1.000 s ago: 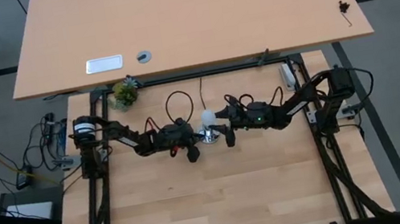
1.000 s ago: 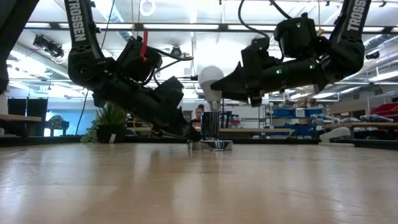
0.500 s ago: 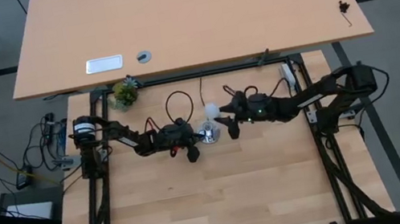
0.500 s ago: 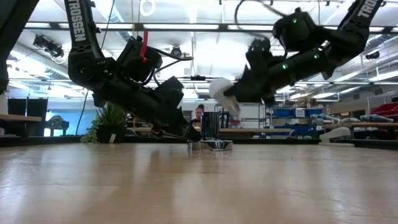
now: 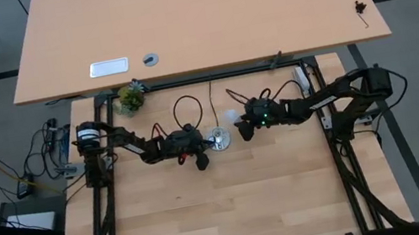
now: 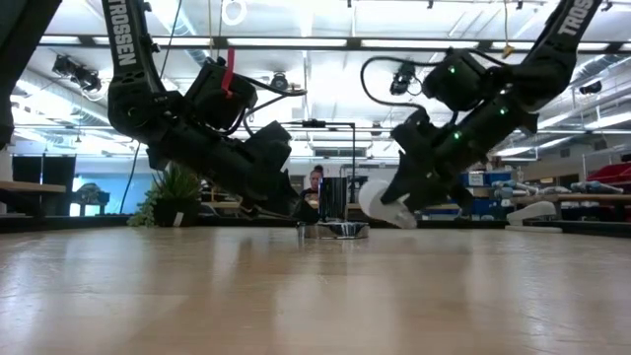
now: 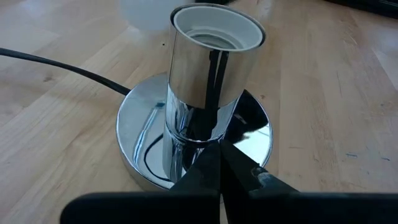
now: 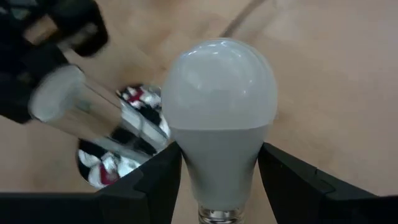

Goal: Screw lightbulb
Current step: Remove the lightbulb from the lamp, then return to Home Position

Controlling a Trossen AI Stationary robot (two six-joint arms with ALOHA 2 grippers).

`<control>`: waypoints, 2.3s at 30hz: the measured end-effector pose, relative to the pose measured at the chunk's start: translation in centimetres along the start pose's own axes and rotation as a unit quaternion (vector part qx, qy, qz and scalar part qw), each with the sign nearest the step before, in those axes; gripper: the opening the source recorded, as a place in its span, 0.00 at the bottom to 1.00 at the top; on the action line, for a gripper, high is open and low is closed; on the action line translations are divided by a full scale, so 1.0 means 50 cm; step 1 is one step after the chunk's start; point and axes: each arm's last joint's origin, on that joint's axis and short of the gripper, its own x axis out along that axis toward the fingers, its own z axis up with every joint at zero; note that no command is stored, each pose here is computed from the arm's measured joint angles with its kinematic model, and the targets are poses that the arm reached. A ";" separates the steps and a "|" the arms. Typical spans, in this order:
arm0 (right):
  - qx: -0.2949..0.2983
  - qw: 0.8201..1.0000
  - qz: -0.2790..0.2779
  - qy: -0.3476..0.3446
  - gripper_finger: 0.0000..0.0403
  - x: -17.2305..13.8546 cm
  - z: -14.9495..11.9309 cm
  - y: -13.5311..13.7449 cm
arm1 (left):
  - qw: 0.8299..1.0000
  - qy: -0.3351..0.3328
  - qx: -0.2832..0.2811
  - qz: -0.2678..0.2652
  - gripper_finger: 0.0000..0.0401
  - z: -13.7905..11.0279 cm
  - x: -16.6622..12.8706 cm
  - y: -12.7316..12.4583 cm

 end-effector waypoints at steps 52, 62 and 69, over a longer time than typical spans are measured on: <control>-0.042 0.998 0.044 -0.021 0.59 -0.012 0.008 0.024 | 1.000 -0.004 0.022 0.001 0.01 0.016 -0.011 -0.003; -0.087 0.993 0.063 -0.055 0.29 -0.046 0.034 0.035 | 0.999 -0.024 0.036 -0.006 0.01 0.036 -0.021 -0.008; -0.119 0.989 0.067 -0.063 0.08 -0.061 0.042 0.038 | 0.999 -0.031 0.036 -0.018 0.01 0.048 -0.028 -0.011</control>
